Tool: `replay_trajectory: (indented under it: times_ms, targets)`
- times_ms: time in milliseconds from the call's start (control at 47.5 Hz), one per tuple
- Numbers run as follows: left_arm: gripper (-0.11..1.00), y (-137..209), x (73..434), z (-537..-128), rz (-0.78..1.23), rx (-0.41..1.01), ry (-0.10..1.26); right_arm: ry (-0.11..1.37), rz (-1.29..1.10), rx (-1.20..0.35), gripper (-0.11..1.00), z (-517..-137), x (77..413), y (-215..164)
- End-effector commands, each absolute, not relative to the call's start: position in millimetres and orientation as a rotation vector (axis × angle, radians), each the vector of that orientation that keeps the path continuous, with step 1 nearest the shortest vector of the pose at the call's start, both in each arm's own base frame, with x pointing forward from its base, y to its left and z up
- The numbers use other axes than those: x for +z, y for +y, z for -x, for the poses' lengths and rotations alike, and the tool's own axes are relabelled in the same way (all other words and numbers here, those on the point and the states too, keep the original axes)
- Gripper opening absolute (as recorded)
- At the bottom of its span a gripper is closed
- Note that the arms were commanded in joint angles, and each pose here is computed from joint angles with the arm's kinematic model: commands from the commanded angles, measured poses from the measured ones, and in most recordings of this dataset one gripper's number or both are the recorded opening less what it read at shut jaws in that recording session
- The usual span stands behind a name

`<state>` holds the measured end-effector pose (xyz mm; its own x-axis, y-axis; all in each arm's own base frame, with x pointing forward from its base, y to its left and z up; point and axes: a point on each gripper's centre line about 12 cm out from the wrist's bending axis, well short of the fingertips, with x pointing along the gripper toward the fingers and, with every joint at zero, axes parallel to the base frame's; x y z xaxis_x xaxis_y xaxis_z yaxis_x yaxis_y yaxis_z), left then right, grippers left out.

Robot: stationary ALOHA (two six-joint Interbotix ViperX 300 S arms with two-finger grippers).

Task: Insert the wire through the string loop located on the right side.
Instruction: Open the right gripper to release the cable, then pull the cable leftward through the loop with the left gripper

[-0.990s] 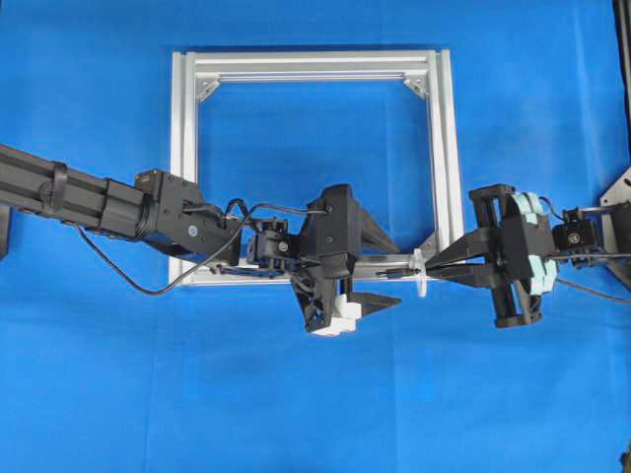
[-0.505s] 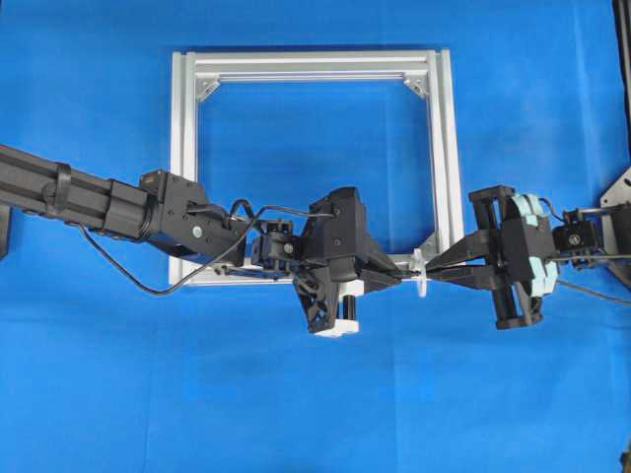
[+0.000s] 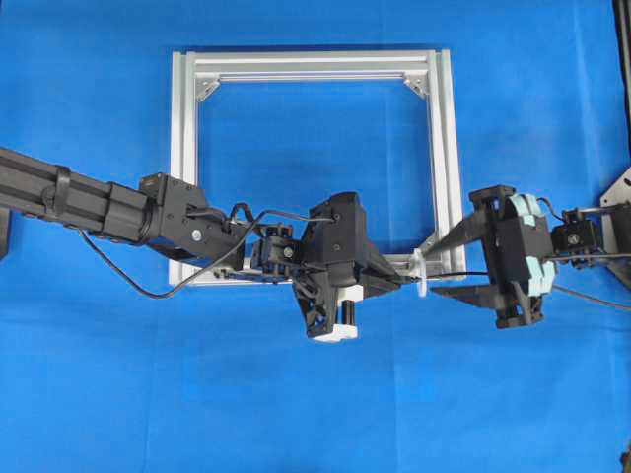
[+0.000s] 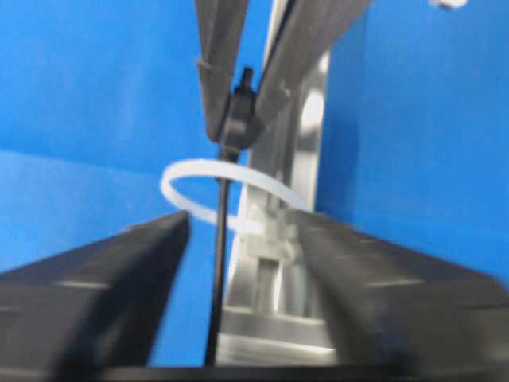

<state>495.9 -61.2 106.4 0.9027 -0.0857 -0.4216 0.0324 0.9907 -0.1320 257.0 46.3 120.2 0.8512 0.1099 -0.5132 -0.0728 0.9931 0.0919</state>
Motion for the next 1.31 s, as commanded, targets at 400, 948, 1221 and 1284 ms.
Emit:
replay_trajectory:
  times_ms: [400,948,1221,1284]
  targets:
    - [0.08,-61.7,123.7,-487.3,0.098,-0.073,0.416,0.525,-0.079,0.095,0.96,-257.3,128.9,46.1]
    - [0.08,-53.3,136.5,-362.7,0.077,-0.089,0.500,0.528,-0.073,0.100,0.95,-257.8,129.1,46.5]
    - [0.08,-47.4,137.2,-298.7,0.132,-0.084,0.530,0.523,-0.069,0.102,0.95,-258.3,130.4,46.7]
    - [0.08,-45.3,137.5,-283.8,0.147,-0.082,0.531,0.524,-0.070,0.101,0.95,-258.2,130.2,46.6]
